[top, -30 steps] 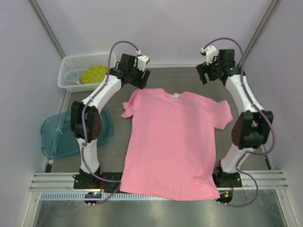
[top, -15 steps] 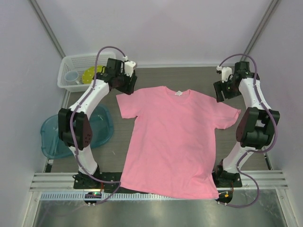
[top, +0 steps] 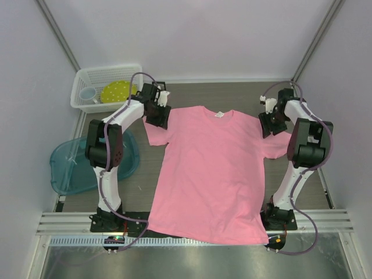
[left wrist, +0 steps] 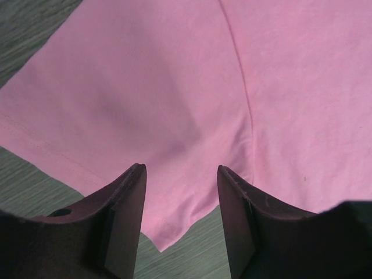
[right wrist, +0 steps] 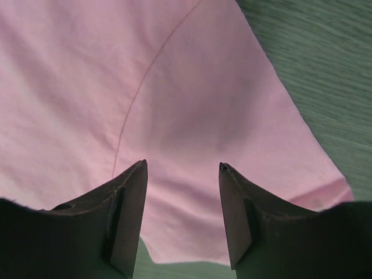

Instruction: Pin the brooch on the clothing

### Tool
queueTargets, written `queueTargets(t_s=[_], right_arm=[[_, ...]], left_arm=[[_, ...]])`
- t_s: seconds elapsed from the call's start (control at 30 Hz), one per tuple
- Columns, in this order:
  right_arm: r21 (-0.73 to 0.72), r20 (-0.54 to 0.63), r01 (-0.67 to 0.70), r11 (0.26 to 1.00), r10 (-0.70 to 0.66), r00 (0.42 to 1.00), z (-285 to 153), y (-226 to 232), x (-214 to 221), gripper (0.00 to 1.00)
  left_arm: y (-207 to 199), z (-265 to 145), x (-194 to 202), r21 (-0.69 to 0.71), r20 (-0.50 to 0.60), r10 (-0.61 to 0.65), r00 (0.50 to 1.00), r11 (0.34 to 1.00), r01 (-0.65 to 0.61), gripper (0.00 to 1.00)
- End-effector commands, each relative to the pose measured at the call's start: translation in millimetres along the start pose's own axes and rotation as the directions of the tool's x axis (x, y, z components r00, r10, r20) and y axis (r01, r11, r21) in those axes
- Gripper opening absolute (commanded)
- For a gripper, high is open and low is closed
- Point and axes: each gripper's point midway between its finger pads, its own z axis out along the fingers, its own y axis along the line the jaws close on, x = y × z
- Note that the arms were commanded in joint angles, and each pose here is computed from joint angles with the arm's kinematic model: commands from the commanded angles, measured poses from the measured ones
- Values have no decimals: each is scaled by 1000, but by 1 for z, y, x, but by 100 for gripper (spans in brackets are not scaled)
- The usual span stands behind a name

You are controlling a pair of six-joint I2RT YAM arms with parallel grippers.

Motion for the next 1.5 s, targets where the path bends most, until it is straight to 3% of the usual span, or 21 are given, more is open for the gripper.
queueTargets(t_s=[0.0,0.3,0.43,0.57,0.63,0.77,1.03,1.47], right_arm=[[36,34,-20,999,19,999,12,-16,-20,56],[43,33,19,999,-20,999,34,-12,-45,56],[52,42,52,997,-54,998,42,-2,-64,56],[74,63,57,996,-62,996,44,-2,-83,55],[79,63,52,996,-57,996,44,-4,-86,55],[108,68,57,993,-65,996,36,-10,-88,55],[166,53,45,985,-54,997,17,-33,-72,54],[114,60,18,993,-25,998,5,-32,-62,55]], left_arm=[[21,9,-4,-85,15,-88,996,992,89,51],[91,14,19,-230,-27,-253,967,943,240,30],[107,7,21,-263,-18,-265,964,932,251,27],[91,0,13,-175,-13,-197,980,966,191,32],[78,-10,-1,-142,23,-117,993,983,120,43],[76,-21,-21,-222,62,19,998,975,-5,55],[97,-10,-46,-344,39,101,994,936,-82,55],[110,31,-19,-322,-114,107,988,937,-138,54]])
